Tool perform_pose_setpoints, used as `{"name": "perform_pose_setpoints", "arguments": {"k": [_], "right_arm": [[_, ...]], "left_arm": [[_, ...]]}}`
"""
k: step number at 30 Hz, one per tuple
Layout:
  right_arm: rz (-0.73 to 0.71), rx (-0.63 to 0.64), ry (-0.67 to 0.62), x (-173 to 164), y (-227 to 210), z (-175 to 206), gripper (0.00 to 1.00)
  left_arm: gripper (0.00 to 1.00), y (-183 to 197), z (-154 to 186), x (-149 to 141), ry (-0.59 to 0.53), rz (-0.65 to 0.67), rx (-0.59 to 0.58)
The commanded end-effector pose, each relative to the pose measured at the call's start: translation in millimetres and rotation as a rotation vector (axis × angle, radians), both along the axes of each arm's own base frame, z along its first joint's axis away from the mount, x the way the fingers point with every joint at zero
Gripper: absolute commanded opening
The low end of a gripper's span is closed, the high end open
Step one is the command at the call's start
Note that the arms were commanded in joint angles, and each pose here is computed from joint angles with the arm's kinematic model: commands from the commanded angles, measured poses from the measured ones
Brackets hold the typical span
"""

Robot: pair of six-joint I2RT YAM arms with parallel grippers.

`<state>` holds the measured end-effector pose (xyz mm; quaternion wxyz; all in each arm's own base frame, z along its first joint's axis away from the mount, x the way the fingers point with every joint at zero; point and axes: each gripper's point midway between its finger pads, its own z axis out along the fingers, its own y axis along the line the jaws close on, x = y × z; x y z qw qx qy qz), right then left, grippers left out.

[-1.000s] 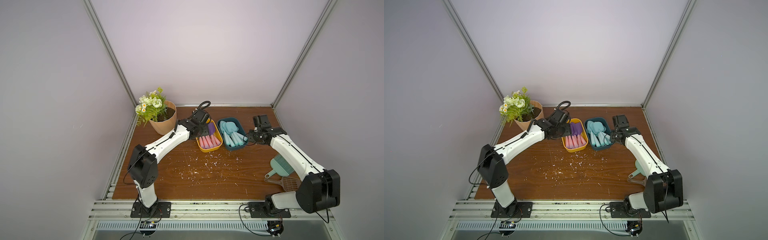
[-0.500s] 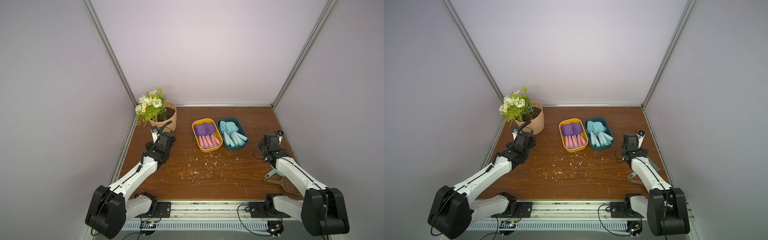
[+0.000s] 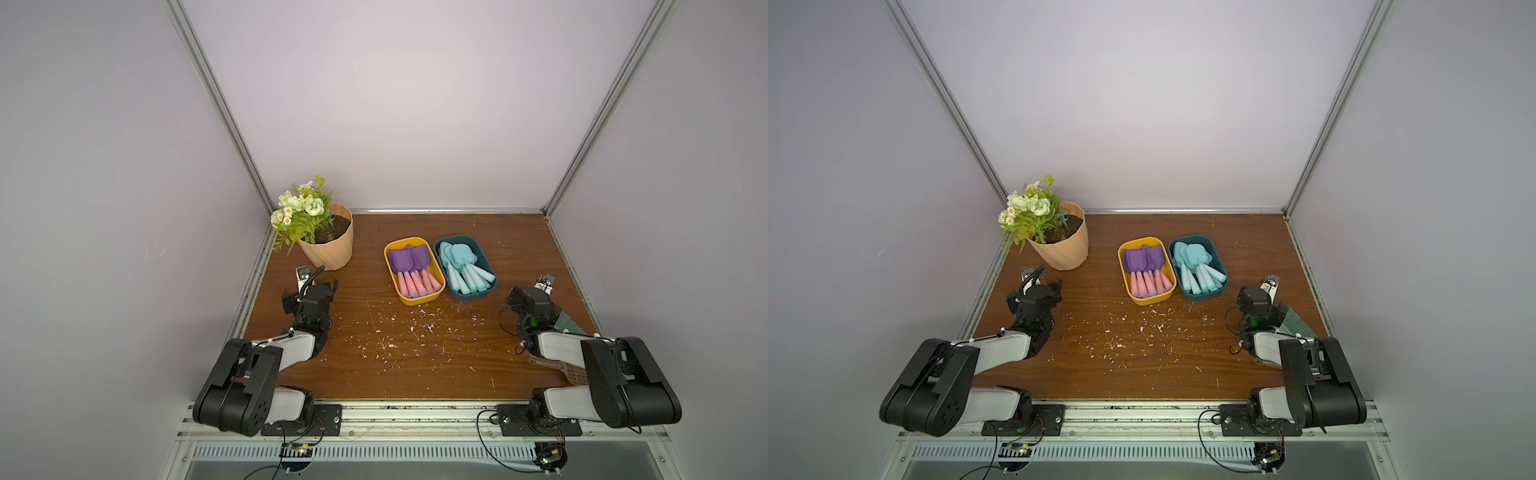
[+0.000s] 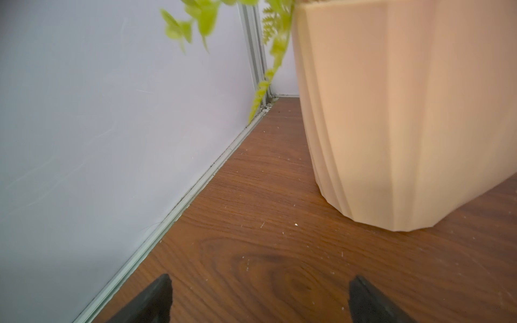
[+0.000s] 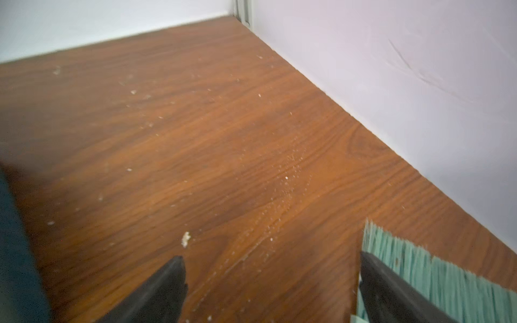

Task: Sort the small shovels by color and place them into the storage box
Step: Reset both arms

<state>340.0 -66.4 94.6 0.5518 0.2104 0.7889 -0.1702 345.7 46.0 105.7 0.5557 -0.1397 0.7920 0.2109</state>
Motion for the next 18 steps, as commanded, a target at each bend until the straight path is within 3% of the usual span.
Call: {"name": "perform_pose_setpoints", "arguments": {"k": [1,4,8,10,12,18], "right_arm": [[0.117,-0.042,-0.196,20.6,16.7,38.1,1.00],[0.194,-0.047,-0.146,33.9,28.7,32.9,1.00],[0.336,-0.069,-0.182,27.9,49.3,28.8,1.00],[0.336,-0.083,-0.241,25.5,49.4,34.4,1.00],[0.341,-0.067,-0.182,29.6,50.2,28.0,1.00],[0.338,-0.066,-0.187,30.8,49.2,27.7,1.00]], "left_arm": [[0.99,-4.5,31.2,19.2,-0.158,-0.087,0.006],[0.99,-4.7,32.1,28.3,-0.194,-0.120,0.004],[0.99,-2.1,26.0,25.6,-0.206,-0.130,-0.018],[0.99,-6.8,29.0,19.0,-0.235,-0.169,-0.020],[0.99,-11.5,24.1,18.9,-0.234,-0.211,-0.025],[0.99,-10.0,20.3,19.0,-0.244,-0.226,-0.045]]}}
